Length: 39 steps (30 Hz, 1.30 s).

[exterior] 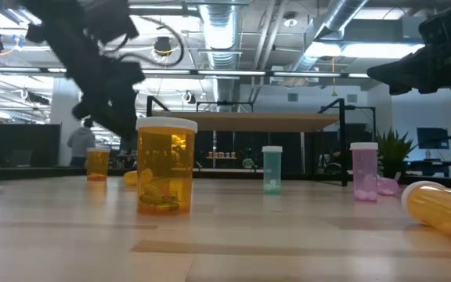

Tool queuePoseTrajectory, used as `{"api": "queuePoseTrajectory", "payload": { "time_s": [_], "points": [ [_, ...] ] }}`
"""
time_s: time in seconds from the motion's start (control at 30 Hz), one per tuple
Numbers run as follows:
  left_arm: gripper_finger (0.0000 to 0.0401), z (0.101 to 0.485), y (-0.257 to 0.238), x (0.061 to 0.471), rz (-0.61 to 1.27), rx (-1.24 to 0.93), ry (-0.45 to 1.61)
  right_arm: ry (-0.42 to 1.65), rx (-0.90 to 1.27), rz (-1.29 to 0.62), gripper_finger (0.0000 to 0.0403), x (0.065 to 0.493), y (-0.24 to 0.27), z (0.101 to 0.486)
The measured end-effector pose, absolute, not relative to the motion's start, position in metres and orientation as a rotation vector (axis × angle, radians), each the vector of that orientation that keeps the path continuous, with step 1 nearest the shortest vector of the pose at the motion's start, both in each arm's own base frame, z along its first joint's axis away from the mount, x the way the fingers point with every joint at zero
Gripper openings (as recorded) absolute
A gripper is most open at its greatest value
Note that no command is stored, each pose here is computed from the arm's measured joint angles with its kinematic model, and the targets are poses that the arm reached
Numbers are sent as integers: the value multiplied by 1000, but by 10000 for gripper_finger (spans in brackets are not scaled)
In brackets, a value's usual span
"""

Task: Pick and place medicine bottles onto shelf by color
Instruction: Put the top small orange pill bottle on the shelf

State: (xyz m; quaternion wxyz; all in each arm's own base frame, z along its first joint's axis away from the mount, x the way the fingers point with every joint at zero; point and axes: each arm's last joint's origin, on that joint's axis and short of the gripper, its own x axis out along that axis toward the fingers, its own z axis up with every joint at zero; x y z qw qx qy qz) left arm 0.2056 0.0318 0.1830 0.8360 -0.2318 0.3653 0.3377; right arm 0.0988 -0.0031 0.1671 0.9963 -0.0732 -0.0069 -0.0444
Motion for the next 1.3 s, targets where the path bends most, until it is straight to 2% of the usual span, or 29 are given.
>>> {"api": "queuePoseTrajectory", "payload": {
  "time_s": [0.3, 0.43, 0.63, 0.97, 1.07, 1.3],
  "points": [
    [164, 163, 32, 206, 751, -592, 733, -13, -147, -89, 38, 99, -3, 167],
    [164, 149, 30, 215, 723, -617, 778, -13, -148, -89, 38, 99, -3, 167],
    [164, 125, 28, 230, 710, -603, 870, -13, -150, -88, 38, 99, -3, 167],
    [162, 119, 29, 245, 727, -551, 927, -12, -150, -89, 38, 99, -3, 167],
    [146, 123, 28, 245, 709, -519, 974, -12, -150, -89, 38, 99, -3, 167],
    [74, 126, 23, 246, 665, -443, 1029, -13, -149, -89, 38, 99, -3, 167]
  ]
}}
